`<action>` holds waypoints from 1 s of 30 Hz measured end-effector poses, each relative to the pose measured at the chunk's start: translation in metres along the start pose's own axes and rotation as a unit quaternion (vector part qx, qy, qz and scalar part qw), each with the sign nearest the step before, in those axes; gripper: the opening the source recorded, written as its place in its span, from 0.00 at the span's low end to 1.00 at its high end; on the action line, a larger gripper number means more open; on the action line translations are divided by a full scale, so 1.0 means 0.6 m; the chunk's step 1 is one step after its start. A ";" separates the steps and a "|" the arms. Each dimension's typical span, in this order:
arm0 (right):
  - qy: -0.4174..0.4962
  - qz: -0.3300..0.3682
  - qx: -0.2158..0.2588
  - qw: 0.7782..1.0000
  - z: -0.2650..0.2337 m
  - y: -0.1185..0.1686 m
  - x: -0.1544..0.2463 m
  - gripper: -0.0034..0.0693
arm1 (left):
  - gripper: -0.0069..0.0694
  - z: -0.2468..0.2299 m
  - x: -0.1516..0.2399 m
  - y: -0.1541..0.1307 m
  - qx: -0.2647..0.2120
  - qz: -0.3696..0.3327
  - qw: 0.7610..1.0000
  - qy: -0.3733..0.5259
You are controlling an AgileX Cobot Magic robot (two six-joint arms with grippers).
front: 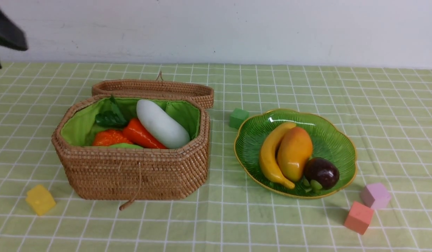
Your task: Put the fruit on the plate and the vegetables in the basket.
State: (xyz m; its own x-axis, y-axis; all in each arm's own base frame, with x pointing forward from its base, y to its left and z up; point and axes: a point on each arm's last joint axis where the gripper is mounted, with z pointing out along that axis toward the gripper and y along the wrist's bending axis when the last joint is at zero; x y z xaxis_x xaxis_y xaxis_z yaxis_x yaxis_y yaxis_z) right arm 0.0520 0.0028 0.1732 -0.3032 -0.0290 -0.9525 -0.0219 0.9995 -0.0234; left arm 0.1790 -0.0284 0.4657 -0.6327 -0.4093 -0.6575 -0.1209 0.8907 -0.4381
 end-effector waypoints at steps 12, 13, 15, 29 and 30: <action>0.000 0.000 0.000 1.000 0.000 0.000 0.000 0.38 | 0.07 0.005 0.188 0.101 -0.043 0.006 0.995 0.085; 0.000 0.000 0.000 1.000 0.000 0.000 0.000 0.38 | 0.07 0.008 0.198 0.106 -0.045 0.004 0.995 0.091; 0.000 0.000 0.000 1.000 0.000 0.000 0.000 0.38 | 0.07 0.010 0.206 0.111 -0.047 0.004 0.994 0.095; 0.000 0.000 0.000 1.000 0.000 0.000 0.000 0.38 | 0.07 0.010 0.210 0.113 -0.047 0.005 0.994 0.096; 0.000 0.000 0.000 1.000 0.000 0.000 0.000 0.38 | 0.07 0.010 0.209 0.113 -0.048 0.006 0.994 0.096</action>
State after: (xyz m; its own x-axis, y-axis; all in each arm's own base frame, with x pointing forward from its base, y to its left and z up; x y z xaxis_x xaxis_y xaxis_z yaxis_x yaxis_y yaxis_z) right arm 0.0520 0.0028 0.1732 -0.3032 -0.0287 -0.9525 -0.0219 0.9995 -0.0231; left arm 0.0958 -0.0207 0.3498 -0.7674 -0.3621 -0.5291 -0.1793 0.9135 -0.3652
